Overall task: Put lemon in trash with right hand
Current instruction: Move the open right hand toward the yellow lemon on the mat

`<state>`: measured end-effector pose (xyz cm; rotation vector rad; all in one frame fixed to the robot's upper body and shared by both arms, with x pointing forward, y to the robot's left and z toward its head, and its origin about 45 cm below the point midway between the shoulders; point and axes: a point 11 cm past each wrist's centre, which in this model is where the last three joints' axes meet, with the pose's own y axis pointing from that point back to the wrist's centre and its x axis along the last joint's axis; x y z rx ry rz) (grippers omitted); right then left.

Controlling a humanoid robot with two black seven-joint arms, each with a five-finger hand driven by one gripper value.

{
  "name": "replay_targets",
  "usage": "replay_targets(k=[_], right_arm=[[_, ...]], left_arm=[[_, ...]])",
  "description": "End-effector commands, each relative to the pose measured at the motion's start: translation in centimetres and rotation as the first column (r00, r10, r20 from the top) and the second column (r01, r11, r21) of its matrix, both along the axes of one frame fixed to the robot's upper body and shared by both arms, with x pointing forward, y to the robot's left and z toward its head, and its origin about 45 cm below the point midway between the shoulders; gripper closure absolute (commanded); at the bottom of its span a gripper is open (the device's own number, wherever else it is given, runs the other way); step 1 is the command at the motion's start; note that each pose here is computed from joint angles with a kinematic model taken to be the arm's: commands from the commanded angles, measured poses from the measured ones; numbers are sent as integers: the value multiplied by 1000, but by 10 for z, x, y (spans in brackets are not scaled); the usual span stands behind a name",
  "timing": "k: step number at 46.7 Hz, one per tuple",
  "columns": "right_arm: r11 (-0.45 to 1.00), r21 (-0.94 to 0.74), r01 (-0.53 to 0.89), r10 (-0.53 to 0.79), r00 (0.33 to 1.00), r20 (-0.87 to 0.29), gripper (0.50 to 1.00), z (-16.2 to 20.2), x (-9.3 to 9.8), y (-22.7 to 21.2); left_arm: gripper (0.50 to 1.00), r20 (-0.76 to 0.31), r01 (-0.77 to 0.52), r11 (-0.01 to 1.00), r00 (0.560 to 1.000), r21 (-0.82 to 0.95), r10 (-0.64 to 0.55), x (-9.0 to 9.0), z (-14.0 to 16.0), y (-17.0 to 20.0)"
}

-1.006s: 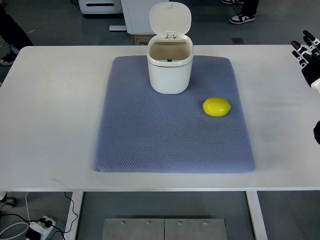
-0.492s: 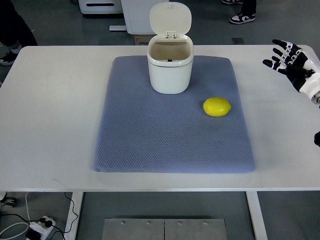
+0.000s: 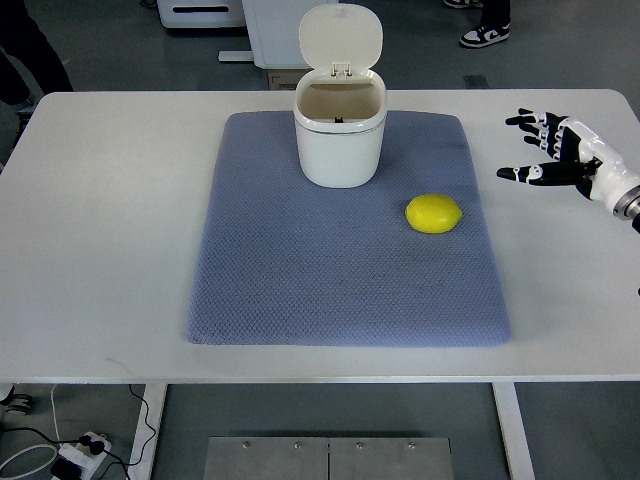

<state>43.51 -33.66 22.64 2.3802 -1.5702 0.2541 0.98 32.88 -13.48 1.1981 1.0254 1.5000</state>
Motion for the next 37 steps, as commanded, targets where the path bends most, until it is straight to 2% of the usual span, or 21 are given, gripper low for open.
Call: replay_targets(k=[1, 9, 19, 37], right_arm=[[997, -62, -44, 45, 999, 16, 500, -1, -6, 4], [988, -115, -106, 111, 993, 37, 500, 3, -19, 14], [979, -155, -129, 136, 990, 31, 500, -6, -25, 23], [944, -277, -178, 201, 978, 57, 502, -18, -24, 53]], left_arm=[[500, 0, 0, 1000, 1000, 1, 0, 0, 0, 0], [500, 0, 0, 1000, 1000, -1, 0, 0, 0, 0], [500, 0, 0, 1000, 1000, -1, 0, 0, 0, 0], [500, 0, 0, 1000, 1000, -1, 0, 0, 0, 0]])
